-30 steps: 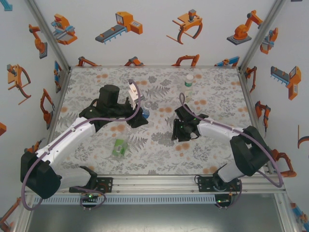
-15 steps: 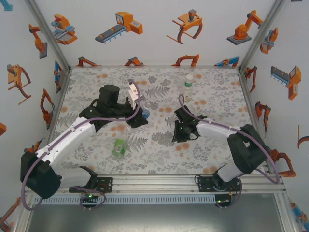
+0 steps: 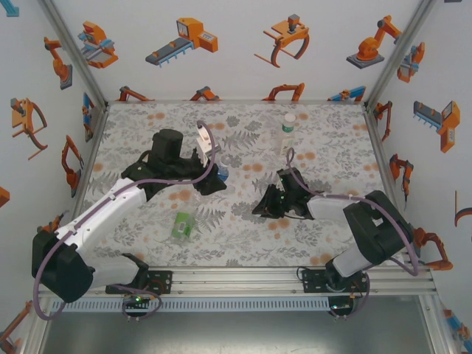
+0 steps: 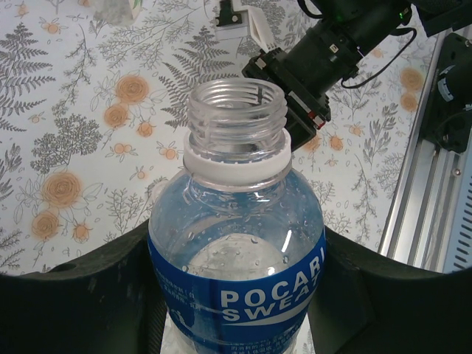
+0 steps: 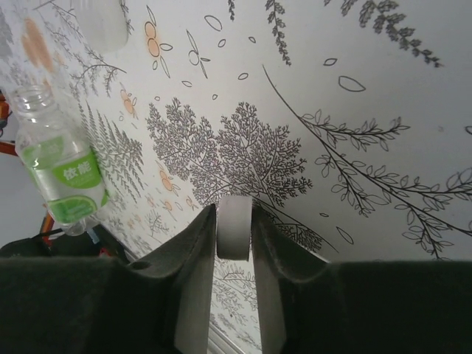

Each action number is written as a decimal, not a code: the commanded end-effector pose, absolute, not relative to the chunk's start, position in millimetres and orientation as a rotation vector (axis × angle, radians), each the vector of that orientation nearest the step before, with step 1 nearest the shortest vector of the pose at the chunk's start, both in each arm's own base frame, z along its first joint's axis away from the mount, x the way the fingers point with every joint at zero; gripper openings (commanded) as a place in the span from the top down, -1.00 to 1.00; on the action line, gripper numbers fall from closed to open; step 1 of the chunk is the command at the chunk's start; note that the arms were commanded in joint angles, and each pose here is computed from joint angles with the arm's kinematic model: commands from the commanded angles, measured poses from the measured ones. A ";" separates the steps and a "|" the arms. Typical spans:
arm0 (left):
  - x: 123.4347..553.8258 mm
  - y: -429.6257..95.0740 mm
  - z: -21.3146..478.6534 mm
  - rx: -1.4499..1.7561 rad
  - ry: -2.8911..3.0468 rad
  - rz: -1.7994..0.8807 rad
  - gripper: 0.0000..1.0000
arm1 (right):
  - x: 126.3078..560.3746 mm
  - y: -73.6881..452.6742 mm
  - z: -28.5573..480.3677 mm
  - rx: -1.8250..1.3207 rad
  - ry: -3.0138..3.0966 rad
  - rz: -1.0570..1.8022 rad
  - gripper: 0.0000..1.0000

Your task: Screw on the bottle caps

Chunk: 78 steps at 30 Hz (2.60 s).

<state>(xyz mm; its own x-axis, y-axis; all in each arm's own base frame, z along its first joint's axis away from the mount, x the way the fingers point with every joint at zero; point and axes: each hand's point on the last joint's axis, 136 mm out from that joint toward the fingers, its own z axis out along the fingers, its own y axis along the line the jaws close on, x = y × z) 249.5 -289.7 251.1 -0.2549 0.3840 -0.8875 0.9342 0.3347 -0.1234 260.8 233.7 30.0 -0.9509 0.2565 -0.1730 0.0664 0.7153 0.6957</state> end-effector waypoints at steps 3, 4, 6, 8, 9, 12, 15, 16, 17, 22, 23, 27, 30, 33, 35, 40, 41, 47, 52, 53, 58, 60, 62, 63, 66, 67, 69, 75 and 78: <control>247.5 -294.8 270.7 1.151 1.778 -0.928 1.00 | 231.7 193.9 -2.1 0.322 2.814 0.813 0.26; 247.8 -294.5 271.6 1.147 1.777 -0.928 1.00 | 229.6 189.1 -2.2 0.313 2.828 0.771 0.25; 246.8 -295.4 272.2 1.147 1.776 -0.933 1.00 | 227.6 181.9 0.5 0.301 2.847 0.706 0.25; 245.4 -295.3 272.1 1.148 1.778 -0.934 1.00 | 227.0 175.6 4.1 0.283 2.859 0.642 0.25; 245.5 -294.7 272.8 1.145 1.778 -0.933 1.00 | 227.7 172.5 6.0 0.275 2.863 0.613 0.25; 245.9 -296.0 273.0 1.141 1.776 -0.937 1.00 | 230.1 169.9 13.5 0.238 2.867 0.571 0.24; 246.6 -296.7 274.3 1.137 1.777 -0.938 1.00 | 234.7 172.0 23.4 0.217 2.855 0.570 0.22; 246.6 -297.0 274.4 1.137 1.776 -0.939 1.00 | 237.2 172.8 28.0 0.207 2.845 0.567 0.22; 246.8 -297.1 273.8 1.137 1.778 -0.939 1.00 | 239.5 173.5 33.5 0.187 2.836 0.550 0.21; 248.8 -296.7 272.0 1.121 1.792 -0.936 1.00 | 255.7 180.7 57.5 0.018 2.770 0.390 0.21; 249.4 -297.1 271.4 1.119 1.792 -0.938 1.00 | 259.1 182.4 60.9 -0.011 2.756 0.342 0.22; 248.3 -295.3 269.2 1.115 1.806 -0.933 1.00 | 268.9 203.6 69.4 -0.167 2.690 0.273 0.20; 247.0 -292.0 267.2 1.108 1.806 -0.921 1.00 | 273.6 220.4 68.8 -0.259 2.667 0.261 0.15; 244.7 -289.6 265.1 1.109 1.806 -0.915 1.00 | 277.3 230.2 63.0 -0.311 2.684 0.247 0.14; 243.1 -287.4 263.9 1.112 1.810 -0.908 1.00 | 279.0 235.6 56.8 -0.334 2.699 0.239 0.13; 241.2 -284.1 260.5 1.107 1.813 -0.899 1.00 | 279.6 245.1 44.7 -0.374 2.729 0.233 0.14; 240.6 -283.6 261.3 1.107 1.812 -0.898 1.00 | 280.2 246.1 43.2 -0.379 2.734 0.230 0.15; 239.7 -281.8 257.7 1.106 1.817 -0.892 1.00 | 274.8 251.4 40.4 -0.414 2.768 0.228 0.23; 240.1 -283.1 255.0 1.104 1.815 -0.900 1.00 | 269.1 253.2 39.8 -0.443 2.792 0.205 0.24; 240.3 -283.6 254.8 1.101 1.814 -0.904 1.00 | 267.6 254.3 39.6 -0.452 2.797 0.202 0.24; 239.4 -284.7 254.1 1.102 1.811 -0.916 1.00 | 264.5 256.9 36.3 -0.468 2.813 0.186 0.24; 240.1 -285.2 254.3 1.103 1.805 -0.915 1.00 | 264.0 257.1 35.4 -0.469 2.816 0.178 0.24; 240.3 -285.7 255.4 1.109 1.804 -0.916 1.00 | 264.0 255.8 33.8 -0.453 2.821 0.169 0.24; 239.8 -285.6 254.9 1.112 1.807 -0.916 1.00 | 263.7 255.6 33.0 -0.450 2.823 0.168 0.24; 239.8 -286.0 255.0 1.113 1.802 -0.917 1.00 | 262.8 254.8 30.8 -0.447 2.828 0.166 0.24; 239.7 -286.0 255.9 1.113 1.800 -0.917 1.00 | 262.8 255.0 31.0 -0.445 2.828 0.168 0.24; 239.5 -285.8 254.5 1.113 1.806 -0.918 1.00 | 262.6 255.0 31.2 -0.444 2.831 0.167 0.24; 241.0 -287.5 256.6 1.109 1.800 -0.925 1.00 | 260.7 253.3 34.6 -0.447 2.842 0.158 0.20; 240.9 -289.7 257.3 1.108 1.796 -0.943 1.00 | 259.7 253.4 36.4 -0.450 2.840 0.163 0.19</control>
<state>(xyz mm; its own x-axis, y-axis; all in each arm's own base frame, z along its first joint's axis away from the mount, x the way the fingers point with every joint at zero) 241.2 -285.3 245.8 -0.3030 0.3544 -0.8846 0.9174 0.3599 -0.1701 261.4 251.8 30.6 -0.9173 -0.2838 -0.2795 -0.3153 0.9461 0.0743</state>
